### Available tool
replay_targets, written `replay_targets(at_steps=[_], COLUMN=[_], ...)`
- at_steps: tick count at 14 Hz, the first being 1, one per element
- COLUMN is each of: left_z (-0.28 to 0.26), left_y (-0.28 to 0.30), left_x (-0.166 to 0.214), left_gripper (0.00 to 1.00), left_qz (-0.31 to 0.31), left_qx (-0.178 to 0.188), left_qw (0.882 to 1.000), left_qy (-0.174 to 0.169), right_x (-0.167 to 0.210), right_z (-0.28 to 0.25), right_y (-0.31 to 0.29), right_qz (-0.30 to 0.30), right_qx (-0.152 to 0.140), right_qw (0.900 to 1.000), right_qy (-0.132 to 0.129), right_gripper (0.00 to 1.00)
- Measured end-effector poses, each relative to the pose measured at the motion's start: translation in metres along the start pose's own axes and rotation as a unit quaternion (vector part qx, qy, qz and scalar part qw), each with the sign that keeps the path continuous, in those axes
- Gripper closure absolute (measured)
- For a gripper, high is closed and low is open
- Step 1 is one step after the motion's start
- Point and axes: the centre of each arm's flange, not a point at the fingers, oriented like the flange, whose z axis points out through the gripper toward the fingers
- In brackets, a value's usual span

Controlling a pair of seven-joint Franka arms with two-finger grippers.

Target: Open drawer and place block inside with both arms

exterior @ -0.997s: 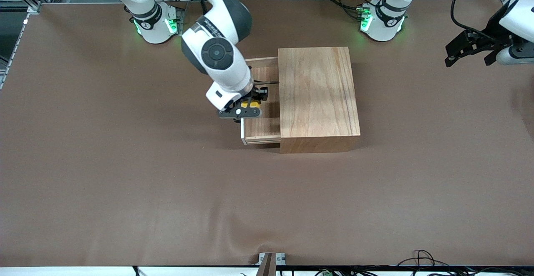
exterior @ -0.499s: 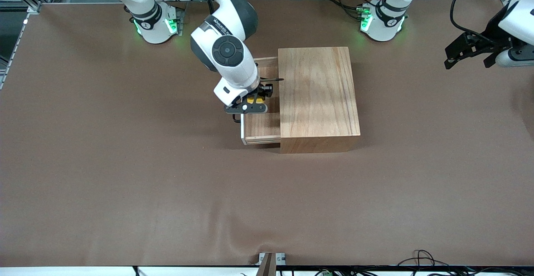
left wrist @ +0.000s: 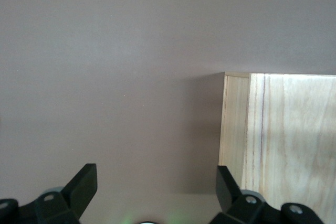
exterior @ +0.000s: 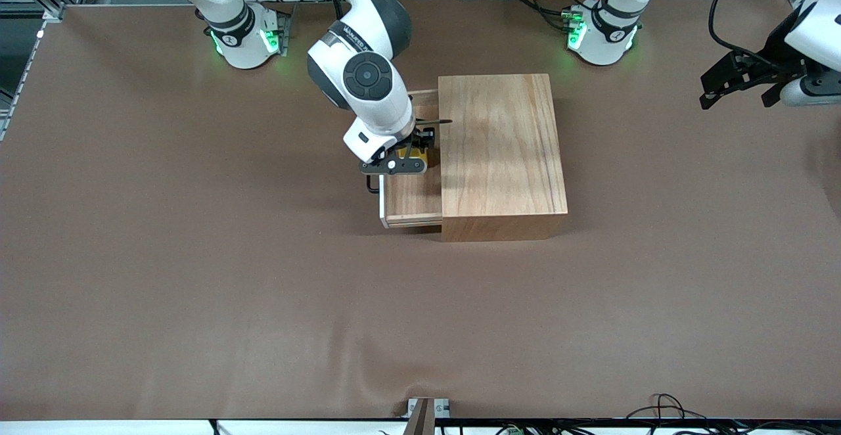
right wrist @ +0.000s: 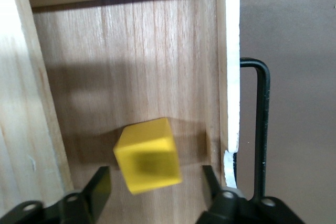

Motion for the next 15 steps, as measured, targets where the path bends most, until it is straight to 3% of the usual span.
replay_targets(at_steps=[2,8,11,15], left_z=[0.0,0.0,0.0,0.0], left_y=[0.0,0.0,0.0,0.0], left_x=[0.0,0.0,0.0,0.0], left_gripper=[0.0,0.0,0.0,0.0], left_qz=[0.0,0.0,0.0,0.0], left_qx=[0.0,0.0,0.0,0.0], left_qw=[1.0,1.0,1.0,1.0], left_qy=[0.0,0.0,0.0,0.0], right_x=[0.0,0.025,0.065,0.105], right_z=[0.0,-0.009,-0.032,-0.089], right_y=[0.0,0.024,0.074,0.146], right_qz=[0.0,0.022,0.021,0.0], right_qx=[0.0,0.002,0.008,0.022], right_qw=[1.0,1.0,1.0,0.999], right_qy=[0.0,0.008,0.014,0.045], right_gripper=[0.0,0.0,0.0,0.0])
